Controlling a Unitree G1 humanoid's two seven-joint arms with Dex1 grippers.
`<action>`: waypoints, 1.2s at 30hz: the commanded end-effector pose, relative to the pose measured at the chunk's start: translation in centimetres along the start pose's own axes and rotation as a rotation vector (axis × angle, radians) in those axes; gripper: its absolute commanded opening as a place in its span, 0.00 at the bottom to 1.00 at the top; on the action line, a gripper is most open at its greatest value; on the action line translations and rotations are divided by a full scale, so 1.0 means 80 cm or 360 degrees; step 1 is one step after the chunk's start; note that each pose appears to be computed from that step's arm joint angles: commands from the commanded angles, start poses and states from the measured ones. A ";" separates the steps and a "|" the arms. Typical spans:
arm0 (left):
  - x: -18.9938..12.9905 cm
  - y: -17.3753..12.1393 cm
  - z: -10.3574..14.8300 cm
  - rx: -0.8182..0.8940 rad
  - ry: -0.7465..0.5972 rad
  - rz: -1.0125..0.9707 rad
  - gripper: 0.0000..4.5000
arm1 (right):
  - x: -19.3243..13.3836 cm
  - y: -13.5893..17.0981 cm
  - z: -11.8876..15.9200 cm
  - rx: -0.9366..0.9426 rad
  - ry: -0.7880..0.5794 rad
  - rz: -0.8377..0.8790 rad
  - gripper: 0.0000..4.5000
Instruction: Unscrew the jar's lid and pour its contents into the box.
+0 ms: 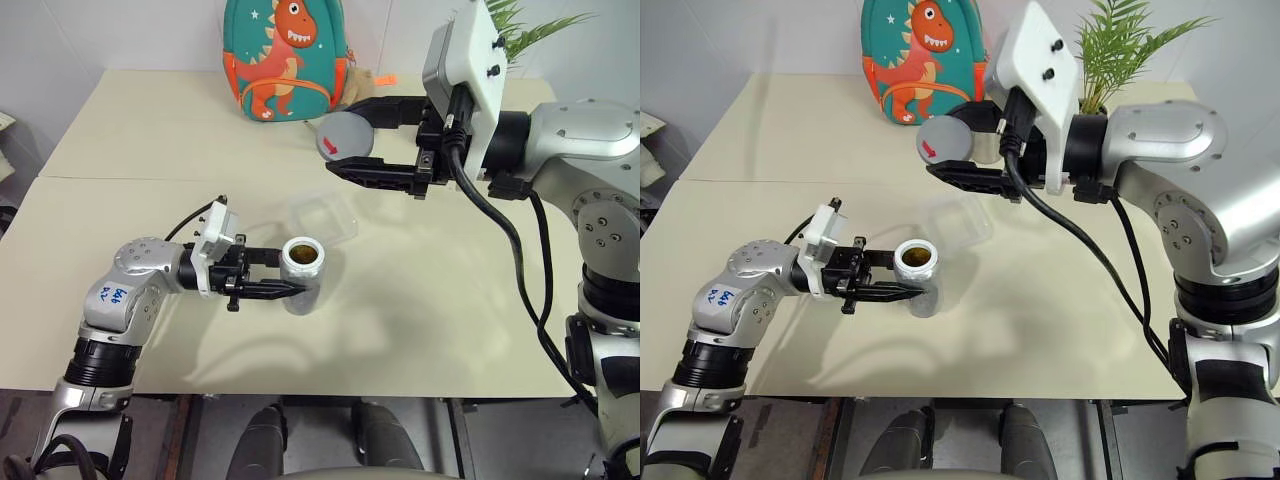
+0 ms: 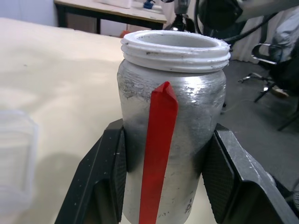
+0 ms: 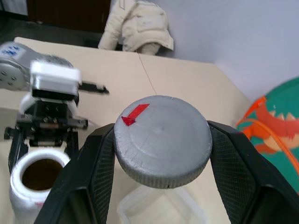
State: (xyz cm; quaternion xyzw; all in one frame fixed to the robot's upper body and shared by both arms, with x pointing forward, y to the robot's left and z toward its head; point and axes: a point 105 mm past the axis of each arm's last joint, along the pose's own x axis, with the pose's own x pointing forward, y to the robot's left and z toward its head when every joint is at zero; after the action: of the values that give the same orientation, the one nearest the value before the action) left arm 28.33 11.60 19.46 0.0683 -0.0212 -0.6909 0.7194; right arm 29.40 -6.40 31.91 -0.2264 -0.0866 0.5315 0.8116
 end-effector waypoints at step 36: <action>-0.100 0.148 0.084 0.1052 0.0317 0.1177 0.41 | -0.103 0.004 -0.181 0.0463 0.0189 -0.0424 0.99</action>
State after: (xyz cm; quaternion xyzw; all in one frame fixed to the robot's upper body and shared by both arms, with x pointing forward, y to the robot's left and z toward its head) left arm 38.99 20.01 26.79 0.2979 -0.1645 -0.3425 0.8757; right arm 32.56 -18.22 16.85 -0.1146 0.0632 0.3778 0.9166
